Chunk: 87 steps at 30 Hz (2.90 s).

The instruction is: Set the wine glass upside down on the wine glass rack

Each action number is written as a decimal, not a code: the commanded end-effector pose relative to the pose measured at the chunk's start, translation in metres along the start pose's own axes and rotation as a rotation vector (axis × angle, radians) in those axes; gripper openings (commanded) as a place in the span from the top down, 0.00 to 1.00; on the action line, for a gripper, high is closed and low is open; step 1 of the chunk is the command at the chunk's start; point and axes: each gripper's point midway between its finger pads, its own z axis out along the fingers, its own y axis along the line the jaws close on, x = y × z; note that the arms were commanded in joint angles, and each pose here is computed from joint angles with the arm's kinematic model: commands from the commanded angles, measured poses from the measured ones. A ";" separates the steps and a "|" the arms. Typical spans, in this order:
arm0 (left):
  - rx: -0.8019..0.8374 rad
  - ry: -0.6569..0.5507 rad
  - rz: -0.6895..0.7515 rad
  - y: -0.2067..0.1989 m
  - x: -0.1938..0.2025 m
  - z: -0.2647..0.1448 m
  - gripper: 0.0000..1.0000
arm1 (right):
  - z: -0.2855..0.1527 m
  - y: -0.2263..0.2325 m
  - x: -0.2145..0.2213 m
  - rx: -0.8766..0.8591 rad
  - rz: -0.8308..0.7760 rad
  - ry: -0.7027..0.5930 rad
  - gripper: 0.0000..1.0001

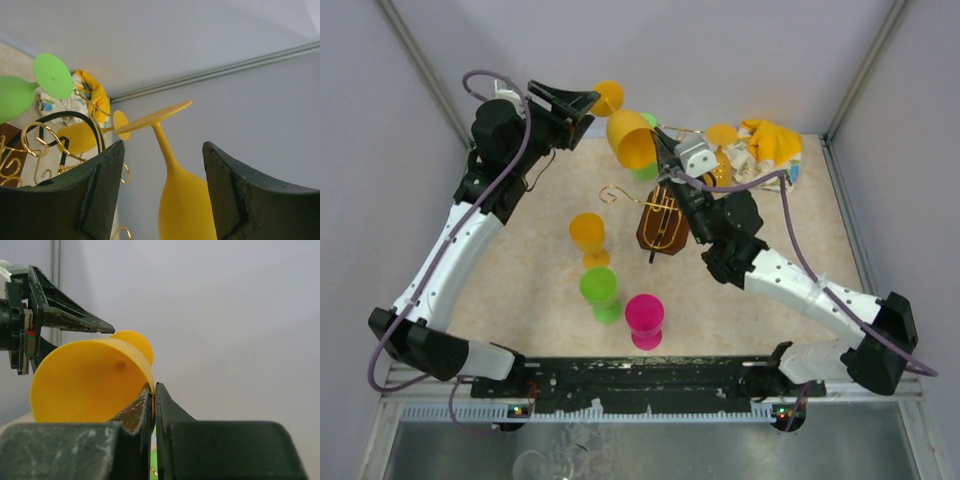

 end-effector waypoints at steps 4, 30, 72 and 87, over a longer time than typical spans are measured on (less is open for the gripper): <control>0.115 0.029 -0.085 -0.032 0.004 -0.016 0.34 | 0.010 -0.001 -0.042 0.068 0.021 -0.189 1.00; 0.129 0.086 -0.083 -0.023 0.021 -0.004 0.59 | 0.015 0.037 -0.027 0.018 -0.023 -0.168 1.00; 0.238 -0.245 1.248 0.097 -0.064 -0.013 1.00 | -0.108 -0.082 0.000 0.315 -0.021 0.367 0.01; 0.574 -0.074 1.228 0.136 0.009 -0.015 1.00 | -0.133 -0.095 0.012 0.362 -0.029 0.440 0.01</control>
